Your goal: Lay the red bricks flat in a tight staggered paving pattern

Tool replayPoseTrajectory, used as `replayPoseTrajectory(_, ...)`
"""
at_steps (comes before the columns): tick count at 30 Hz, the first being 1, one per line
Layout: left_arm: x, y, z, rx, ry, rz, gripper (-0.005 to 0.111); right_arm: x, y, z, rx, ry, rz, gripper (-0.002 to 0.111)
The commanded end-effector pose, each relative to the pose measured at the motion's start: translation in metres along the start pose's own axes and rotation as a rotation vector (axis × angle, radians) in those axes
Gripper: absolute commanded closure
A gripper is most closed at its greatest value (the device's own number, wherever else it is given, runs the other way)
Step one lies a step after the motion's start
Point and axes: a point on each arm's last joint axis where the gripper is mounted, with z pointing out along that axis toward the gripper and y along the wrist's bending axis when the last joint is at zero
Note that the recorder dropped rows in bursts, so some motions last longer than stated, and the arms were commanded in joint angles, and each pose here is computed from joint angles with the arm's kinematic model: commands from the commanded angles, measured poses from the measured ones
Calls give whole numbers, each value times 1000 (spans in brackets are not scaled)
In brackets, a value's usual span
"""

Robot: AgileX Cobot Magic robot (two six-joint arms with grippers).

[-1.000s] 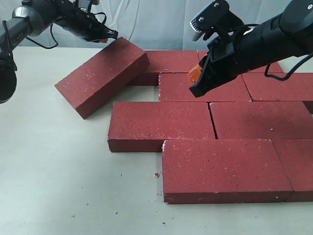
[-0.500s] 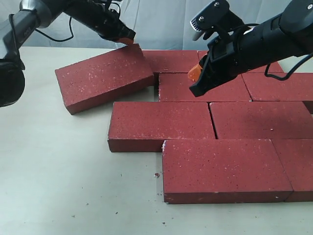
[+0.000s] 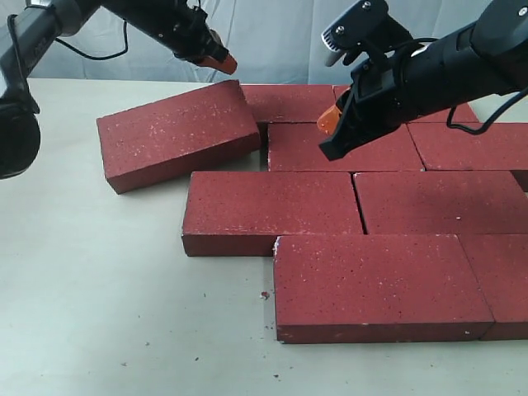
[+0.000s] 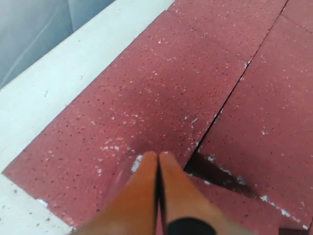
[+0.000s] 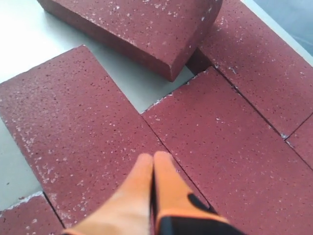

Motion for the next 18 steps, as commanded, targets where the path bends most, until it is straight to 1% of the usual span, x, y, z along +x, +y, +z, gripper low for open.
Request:
replayPoseTrajectory(1,-13,-4,-28,-142,58,44,107,5,-4,11,28,5,12,109)
replayPoseTrajectory(2,-14,-1,-37,-200,80,29,107,6,-5,15,31,7,29,109)
replayPoseTrajectory(4,-18,3,-60,-358,123,-51,107,9,-9,24,46,5,63,109)
replayPoseTrajectory(6,-22,6,-82,-511,147,-102,107,12,-14,33,85,-2,95,109)
replayPoseTrajectory(8,-28,4,-100,-605,141,-137,107,15,-17,41,111,-6,127,109)
replayPoseTrajectory(10,-33,-1,-109,-615,115,-151,107,17,-18,44,111,-1,135,109)
replayPoseTrajectory(13,-37,-9,-115,-585,95,-163,107,17,-18,44,107,1,135,109)
replayPoseTrajectory(18,-28,-13,-113,-559,149,-194,107,17,-17,44,103,3,135,109)
